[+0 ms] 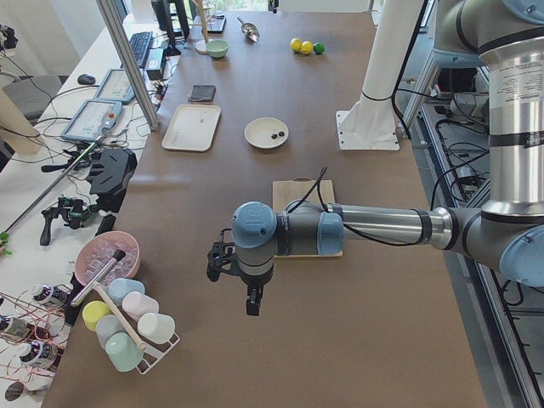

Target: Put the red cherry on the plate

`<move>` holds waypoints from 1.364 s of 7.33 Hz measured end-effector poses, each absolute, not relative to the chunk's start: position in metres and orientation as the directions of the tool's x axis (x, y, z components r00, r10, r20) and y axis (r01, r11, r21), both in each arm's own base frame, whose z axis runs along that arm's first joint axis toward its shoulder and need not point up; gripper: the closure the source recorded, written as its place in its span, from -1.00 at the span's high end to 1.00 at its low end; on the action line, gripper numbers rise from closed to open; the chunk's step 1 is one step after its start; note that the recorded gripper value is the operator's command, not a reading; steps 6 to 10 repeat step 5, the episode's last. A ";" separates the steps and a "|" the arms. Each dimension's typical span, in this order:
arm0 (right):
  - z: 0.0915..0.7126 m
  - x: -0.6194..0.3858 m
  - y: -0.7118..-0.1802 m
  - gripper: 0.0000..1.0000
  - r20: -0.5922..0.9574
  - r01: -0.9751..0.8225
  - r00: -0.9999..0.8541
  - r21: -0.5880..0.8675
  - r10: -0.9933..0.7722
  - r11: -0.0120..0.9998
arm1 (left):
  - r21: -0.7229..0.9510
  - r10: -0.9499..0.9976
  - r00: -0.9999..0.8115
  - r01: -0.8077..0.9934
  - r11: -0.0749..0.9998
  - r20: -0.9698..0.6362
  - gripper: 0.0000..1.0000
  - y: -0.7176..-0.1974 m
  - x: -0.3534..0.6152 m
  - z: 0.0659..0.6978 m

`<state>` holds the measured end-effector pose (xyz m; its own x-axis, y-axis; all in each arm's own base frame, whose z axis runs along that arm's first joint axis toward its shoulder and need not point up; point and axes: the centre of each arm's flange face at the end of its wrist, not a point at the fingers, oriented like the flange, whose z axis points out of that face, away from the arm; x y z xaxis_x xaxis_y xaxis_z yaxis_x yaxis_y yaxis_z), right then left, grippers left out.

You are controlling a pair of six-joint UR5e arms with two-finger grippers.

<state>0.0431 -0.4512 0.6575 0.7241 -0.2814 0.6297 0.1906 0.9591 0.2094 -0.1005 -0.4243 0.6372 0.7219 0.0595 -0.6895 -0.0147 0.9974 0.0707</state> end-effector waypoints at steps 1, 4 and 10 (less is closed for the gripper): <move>0.658 0.043 -0.451 1.00 0.630 0.191 0.724 0.209 -0.281 0.959 | 0.071 0.060 0.722 -0.015 0.997 -0.689 0.96 -0.424 -0.101 0.637; 0.659 0.043 -0.450 1.00 0.630 0.192 0.724 0.207 -0.281 0.959 | 0.072 0.060 0.722 -0.015 0.997 -0.690 0.96 -0.424 -0.100 0.636; 0.659 0.043 -0.450 1.00 0.630 0.192 0.724 0.207 -0.281 0.959 | 0.071 0.060 0.721 -0.015 0.997 -0.690 0.96 -0.424 -0.100 0.636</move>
